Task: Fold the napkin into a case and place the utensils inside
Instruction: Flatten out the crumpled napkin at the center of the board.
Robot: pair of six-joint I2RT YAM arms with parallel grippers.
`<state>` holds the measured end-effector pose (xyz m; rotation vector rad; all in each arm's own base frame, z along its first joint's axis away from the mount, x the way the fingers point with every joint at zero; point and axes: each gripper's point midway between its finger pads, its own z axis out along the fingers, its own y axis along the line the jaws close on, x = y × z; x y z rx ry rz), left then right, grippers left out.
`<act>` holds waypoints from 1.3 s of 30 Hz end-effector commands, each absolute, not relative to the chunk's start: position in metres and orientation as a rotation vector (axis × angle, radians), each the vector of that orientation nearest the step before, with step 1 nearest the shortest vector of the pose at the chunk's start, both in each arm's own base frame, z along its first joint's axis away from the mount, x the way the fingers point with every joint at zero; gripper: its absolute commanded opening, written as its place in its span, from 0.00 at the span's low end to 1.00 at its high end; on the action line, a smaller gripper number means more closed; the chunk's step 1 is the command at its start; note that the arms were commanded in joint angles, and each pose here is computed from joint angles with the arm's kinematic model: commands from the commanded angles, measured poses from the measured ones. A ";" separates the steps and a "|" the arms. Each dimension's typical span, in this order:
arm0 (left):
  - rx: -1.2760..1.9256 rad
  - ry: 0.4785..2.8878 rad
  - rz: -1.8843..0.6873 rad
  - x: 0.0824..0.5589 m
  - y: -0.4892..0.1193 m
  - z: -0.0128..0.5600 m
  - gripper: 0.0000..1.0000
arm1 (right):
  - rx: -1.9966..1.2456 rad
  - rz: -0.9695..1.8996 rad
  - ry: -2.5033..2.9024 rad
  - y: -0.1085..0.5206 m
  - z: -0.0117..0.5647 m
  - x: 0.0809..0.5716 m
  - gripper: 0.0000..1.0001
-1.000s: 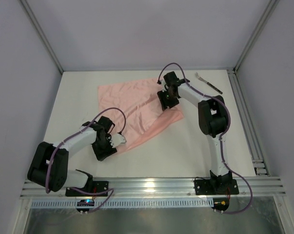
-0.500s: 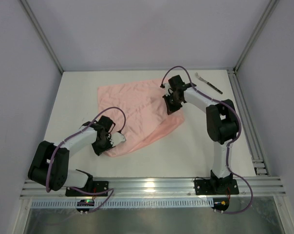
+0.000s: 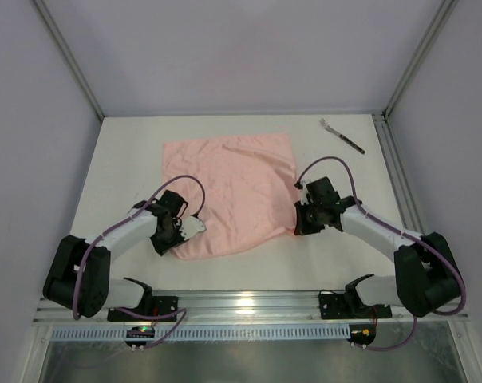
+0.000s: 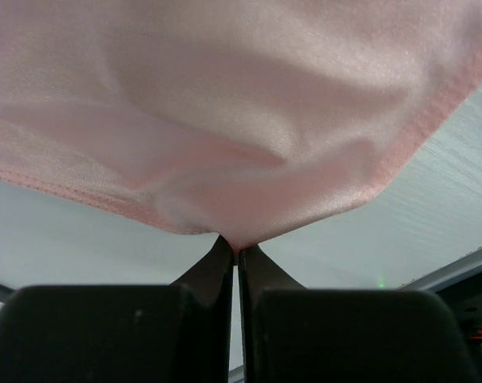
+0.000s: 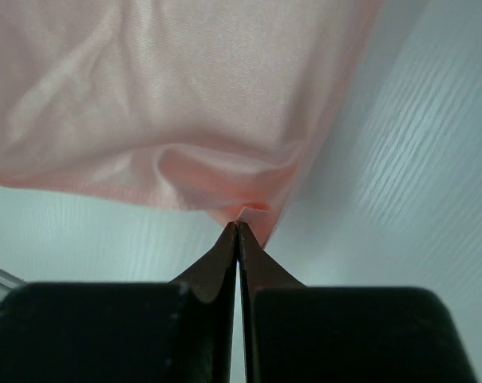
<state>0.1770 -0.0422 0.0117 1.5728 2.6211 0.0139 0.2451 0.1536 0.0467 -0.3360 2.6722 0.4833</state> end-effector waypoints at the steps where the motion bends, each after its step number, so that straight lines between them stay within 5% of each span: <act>1: 1.548 2.582 -0.003 0.178 -0.047 0.015 0.00 | -0.182 0.549 2.638 0.159 0.046 0.217 0.04; 6: 1.550 2.574 0.017 0.179 -0.044 0.017 0.00 | 0.086 0.560 2.605 0.145 0.052 0.191 0.04; 9: 1.549 2.562 0.011 0.179 -0.046 0.019 0.03 | 0.228 0.378 2.666 0.114 0.048 0.172 0.18; 11: 1.568 2.553 -0.023 0.176 -0.048 0.021 0.11 | 0.291 0.333 2.639 0.105 0.052 0.171 0.44; 14: 1.616 2.547 -0.083 0.164 -0.050 0.028 0.37 | 0.355 0.350 2.577 0.101 0.068 0.169 0.59; 16: 1.657 2.553 -0.114 0.153 -0.048 0.040 0.50 | 0.398 0.324 2.519 0.093 0.086 0.172 0.60; 23: 1.721 2.403 -0.281 0.139 -0.063 0.094 0.60 | 0.388 0.287 2.389 0.085 0.143 0.192 0.56; 28: 1.439 2.471 -0.161 0.183 -0.073 0.091 0.58 | 0.318 0.330 2.347 0.094 0.153 0.205 0.55; 31: 1.303 2.528 -0.030 0.214 -0.069 0.068 0.51 | 0.277 0.374 2.381 0.116 0.127 0.228 0.46; 35: 1.188 2.587 0.130 0.250 -0.062 0.041 0.46 | 0.248 0.296 2.468 0.129 0.090 0.265 0.21; 39: 1.156 2.600 0.197 0.275 -0.063 0.022 0.44 | 0.253 0.316 2.526 0.139 0.059 0.294 0.13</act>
